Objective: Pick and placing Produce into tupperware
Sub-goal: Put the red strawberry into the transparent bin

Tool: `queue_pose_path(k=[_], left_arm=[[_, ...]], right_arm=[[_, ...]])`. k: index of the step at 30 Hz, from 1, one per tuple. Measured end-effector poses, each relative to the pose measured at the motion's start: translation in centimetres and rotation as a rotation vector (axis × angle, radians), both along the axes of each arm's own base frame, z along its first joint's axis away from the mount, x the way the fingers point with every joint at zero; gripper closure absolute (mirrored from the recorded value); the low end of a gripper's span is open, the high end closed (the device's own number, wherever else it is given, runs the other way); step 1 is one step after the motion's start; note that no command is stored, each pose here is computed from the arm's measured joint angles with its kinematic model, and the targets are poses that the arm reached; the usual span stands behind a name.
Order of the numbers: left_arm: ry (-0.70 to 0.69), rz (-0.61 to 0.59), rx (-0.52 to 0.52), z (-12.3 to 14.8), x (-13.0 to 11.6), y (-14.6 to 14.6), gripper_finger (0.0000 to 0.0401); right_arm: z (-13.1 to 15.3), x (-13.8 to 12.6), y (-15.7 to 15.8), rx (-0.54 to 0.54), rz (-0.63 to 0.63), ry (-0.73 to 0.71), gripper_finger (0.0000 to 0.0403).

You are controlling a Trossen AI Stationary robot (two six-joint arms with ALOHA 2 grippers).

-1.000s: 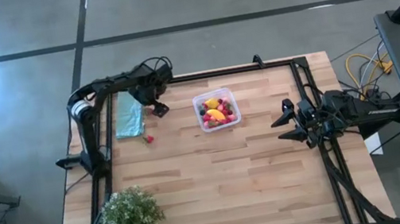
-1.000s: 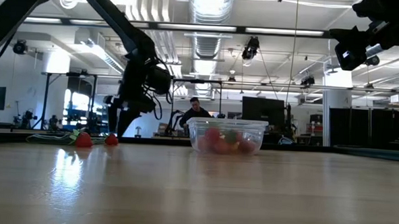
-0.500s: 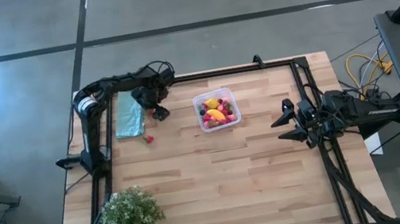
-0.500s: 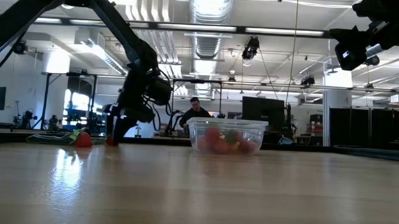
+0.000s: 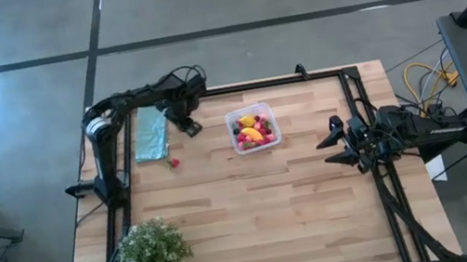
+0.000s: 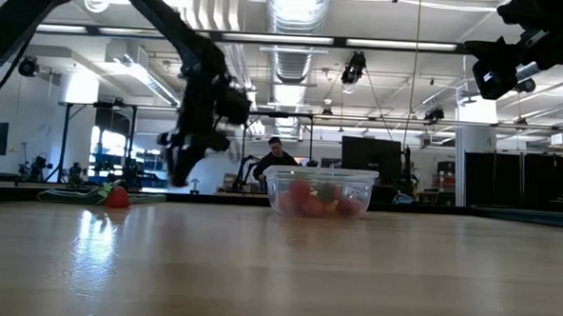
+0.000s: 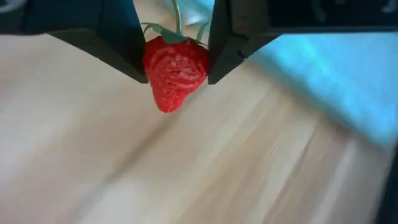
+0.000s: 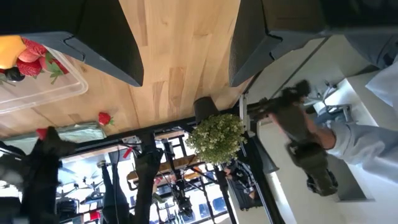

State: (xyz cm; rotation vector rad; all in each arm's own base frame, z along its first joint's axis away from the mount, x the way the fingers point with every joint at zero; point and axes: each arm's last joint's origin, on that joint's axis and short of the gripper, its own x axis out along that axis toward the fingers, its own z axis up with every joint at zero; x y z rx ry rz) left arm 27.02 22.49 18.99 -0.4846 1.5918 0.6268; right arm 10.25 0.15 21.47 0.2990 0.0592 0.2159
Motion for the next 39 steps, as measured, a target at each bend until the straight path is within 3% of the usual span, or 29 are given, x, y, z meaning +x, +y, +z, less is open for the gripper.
queue_pose_path(k=[4, 8, 11, 16, 21, 28, 31, 34, 36, 39], left_arm=[[-0.297, -0.111, 0.053, 4.5, 2.9, -2.4, 0.0248], [-0.671, -0.325, 0.210, 9.2, 6.6, -5.8, 0.0256], [-0.776, -0.380, 0.240, 9.8, 8.6, -7.5, 0.0271], [-0.729, -0.369, 0.189, 7.5, 11.3, -8.1, 0.0270], [-0.629, -0.329, 0.241, 5.1, 13.0, -7.4, 0.0228], [-0.629, -0.291, 0.232, 6.1, 13.4, -7.2, 0.0150], [-0.509, -0.306, 0.175, 6.9, 11.7, -7.7, 0.0128], [-0.283, -0.359, 0.099, 7.7, 8.8, -8.6, 0.0124], [-0.086, -0.375, 0.024, 7.4, 6.6, -9.4, 0.0128], [0.064, -0.340, -0.055, 6.5, 4.3, -10.2, 0.0137]], right_arm=[[0.0, 0.0, 0.0, 0.000, 0.000, -0.001, 0.0174], [0.0, 0.0, 0.0, 0.000, 0.000, 0.001, 0.0174], [0.0, 0.0, 0.0, 0.000, 0.000, 0.002, 0.0174], [0.0, 0.1, 0.0, 0.000, 0.000, 0.003, 0.0174], [0.0, 0.1, 0.0, 0.000, 0.000, 0.007, 0.0174], [0.0, 0.1, 0.0, 0.000, 0.000, 0.007, 0.0174], [0.0, 0.1, 0.0, 0.000, 0.000, 0.006, 0.0174], [0.0, 0.1, 0.0, 0.000, 0.000, 0.006, 0.0174], [0.0, 0.1, 0.0, 0.000, 0.000, 0.006, 0.0174], [0.0, 0.1, 0.0, 0.000, 0.000, 0.007, 0.0174]])
